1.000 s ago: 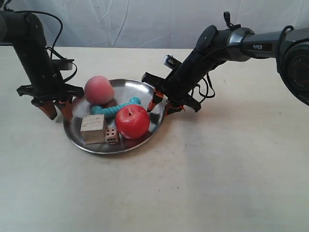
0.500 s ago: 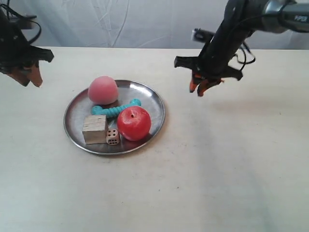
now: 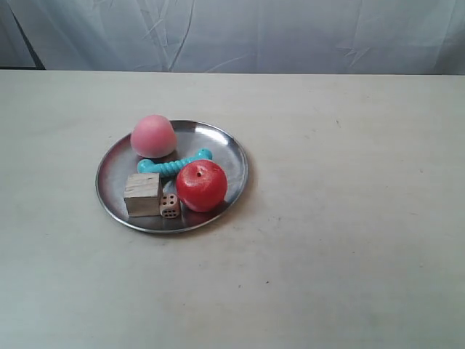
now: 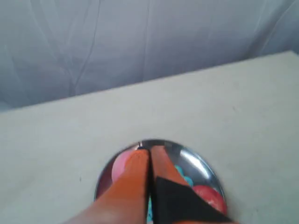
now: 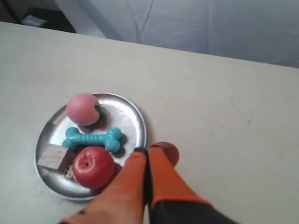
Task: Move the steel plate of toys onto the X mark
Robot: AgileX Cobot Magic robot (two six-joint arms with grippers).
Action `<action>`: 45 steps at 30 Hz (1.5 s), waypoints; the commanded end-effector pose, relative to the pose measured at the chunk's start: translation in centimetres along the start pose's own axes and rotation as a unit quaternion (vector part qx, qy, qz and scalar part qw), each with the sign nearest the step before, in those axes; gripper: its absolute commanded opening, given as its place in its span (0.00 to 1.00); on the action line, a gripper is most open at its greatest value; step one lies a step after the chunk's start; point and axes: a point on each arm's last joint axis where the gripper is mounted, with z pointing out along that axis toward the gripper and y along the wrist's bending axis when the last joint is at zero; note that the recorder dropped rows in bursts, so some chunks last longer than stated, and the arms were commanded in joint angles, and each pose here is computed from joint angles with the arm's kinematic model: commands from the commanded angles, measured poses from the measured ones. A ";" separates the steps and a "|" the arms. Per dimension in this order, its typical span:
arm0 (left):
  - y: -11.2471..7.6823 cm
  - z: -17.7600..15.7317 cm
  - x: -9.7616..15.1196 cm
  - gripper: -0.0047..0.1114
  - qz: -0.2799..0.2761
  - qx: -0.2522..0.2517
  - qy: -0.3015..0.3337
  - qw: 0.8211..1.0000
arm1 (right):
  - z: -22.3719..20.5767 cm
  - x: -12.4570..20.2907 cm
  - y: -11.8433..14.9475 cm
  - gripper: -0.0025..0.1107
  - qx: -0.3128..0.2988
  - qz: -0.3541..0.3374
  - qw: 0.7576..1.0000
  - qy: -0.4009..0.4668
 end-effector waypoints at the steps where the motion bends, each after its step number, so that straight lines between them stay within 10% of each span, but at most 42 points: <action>1: -1.6 -4.0 5.1 0.04 0.014 -0.069 -0.123 0.990 | -1.6 6.9 0.5 0.03 -0.030 0.006 0.998 -0.061; 10: -2.9 -6.5 10.4 0.04 0.119 -0.114 -0.100 0.981 | -2.0 19.0 -0.9 0.03 -0.042 0.039 0.998 0.001; 18: -2.9 -6.5 10.4 0.04 0.120 -0.114 -0.101 0.981 | -3.4 19.7 -0.8 0.03 -0.046 0.024 0.999 0.002; 28: -2.9 -6.5 10.4 0.04 0.120 -0.114 -0.101 0.981 | -9.8 20.1 -2.6 0.03 0.110 -0.067 0.960 -0.249; 45: -2.9 -6.5 10.4 0.04 0.119 -0.114 -0.101 0.981 | -2.5 29.1 -5.0 0.03 0.115 0.035 0.977 -0.178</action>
